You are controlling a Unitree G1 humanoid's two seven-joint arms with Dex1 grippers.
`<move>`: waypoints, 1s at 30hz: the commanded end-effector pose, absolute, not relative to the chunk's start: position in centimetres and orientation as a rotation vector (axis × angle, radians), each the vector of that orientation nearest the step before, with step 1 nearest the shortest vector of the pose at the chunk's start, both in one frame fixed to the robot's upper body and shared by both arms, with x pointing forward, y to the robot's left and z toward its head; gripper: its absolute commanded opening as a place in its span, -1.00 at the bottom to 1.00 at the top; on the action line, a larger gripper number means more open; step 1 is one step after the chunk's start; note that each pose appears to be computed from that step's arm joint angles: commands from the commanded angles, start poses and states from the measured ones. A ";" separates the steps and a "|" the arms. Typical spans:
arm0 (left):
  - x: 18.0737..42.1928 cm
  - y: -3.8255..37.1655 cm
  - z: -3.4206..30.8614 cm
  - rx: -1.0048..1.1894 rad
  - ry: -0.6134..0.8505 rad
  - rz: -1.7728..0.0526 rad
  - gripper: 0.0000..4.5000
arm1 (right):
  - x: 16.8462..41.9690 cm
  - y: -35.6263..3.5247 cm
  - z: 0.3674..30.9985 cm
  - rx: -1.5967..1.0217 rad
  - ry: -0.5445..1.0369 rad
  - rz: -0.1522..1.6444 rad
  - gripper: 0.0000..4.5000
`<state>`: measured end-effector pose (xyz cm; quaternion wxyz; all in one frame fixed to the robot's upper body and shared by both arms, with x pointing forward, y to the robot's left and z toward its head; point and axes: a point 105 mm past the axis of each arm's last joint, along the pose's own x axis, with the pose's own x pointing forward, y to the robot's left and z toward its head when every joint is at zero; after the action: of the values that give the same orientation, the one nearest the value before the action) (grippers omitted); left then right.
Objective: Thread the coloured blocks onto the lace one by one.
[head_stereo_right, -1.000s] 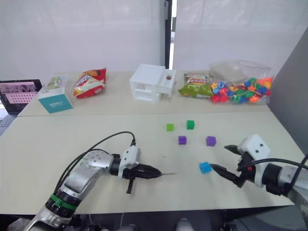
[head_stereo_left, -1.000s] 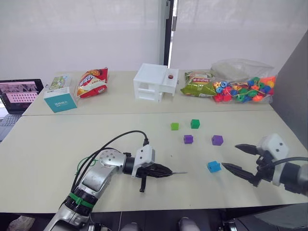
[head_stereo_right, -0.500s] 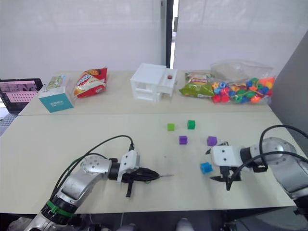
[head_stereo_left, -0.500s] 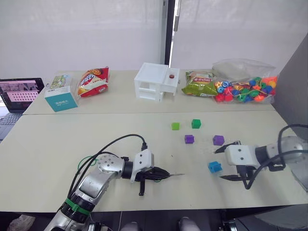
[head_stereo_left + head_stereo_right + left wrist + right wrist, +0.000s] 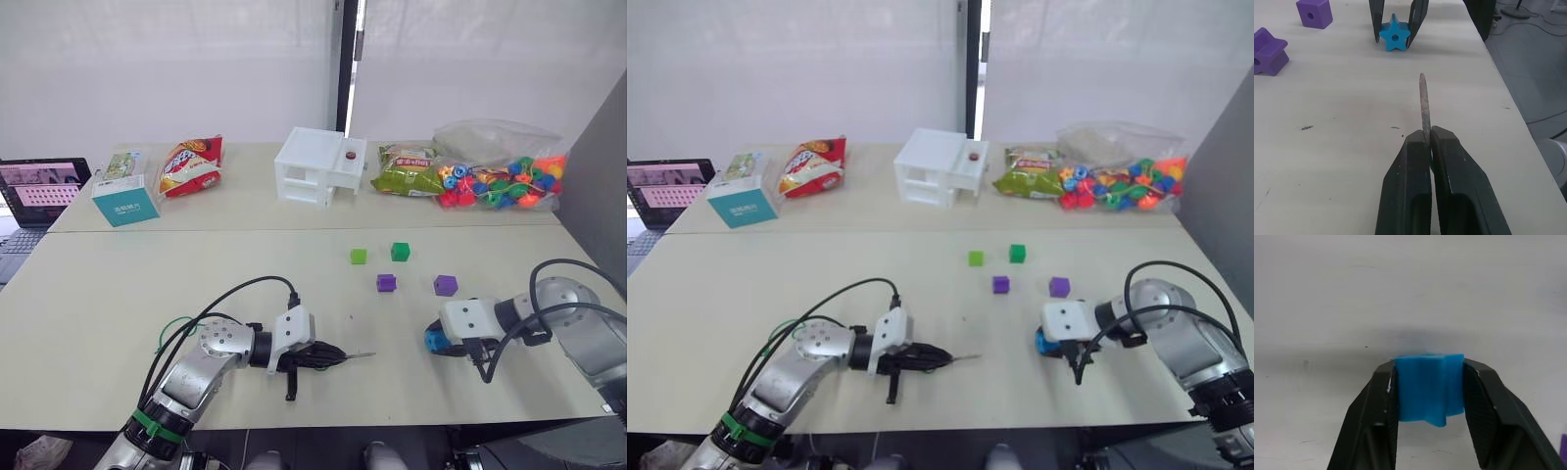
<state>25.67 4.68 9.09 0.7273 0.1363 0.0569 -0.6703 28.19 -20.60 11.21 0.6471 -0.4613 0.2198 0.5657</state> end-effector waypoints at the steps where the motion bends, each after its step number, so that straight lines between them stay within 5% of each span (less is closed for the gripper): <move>1: 25.4 4.1 10.2 0.311 0.073 -1.488 -1.00 | 28.0 -19.5 12.4 -0.926 0.486 1.219 -0.41; 8: 25.2 4.1 10.3 0.313 0.071 -1.496 -1.00 | 25.5 -16.0 11.5 -0.802 0.499 1.229 -0.41; 30: 25.9 3.7 9.5 0.351 0.178 -1.504 -1.00 | 24.7 -12.8 9.9 -0.927 0.502 1.244 -0.41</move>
<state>25.89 4.12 9.03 0.7162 0.1522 0.0880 -0.6753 25.28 -13.37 10.42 0.6950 -0.4167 0.2213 0.5426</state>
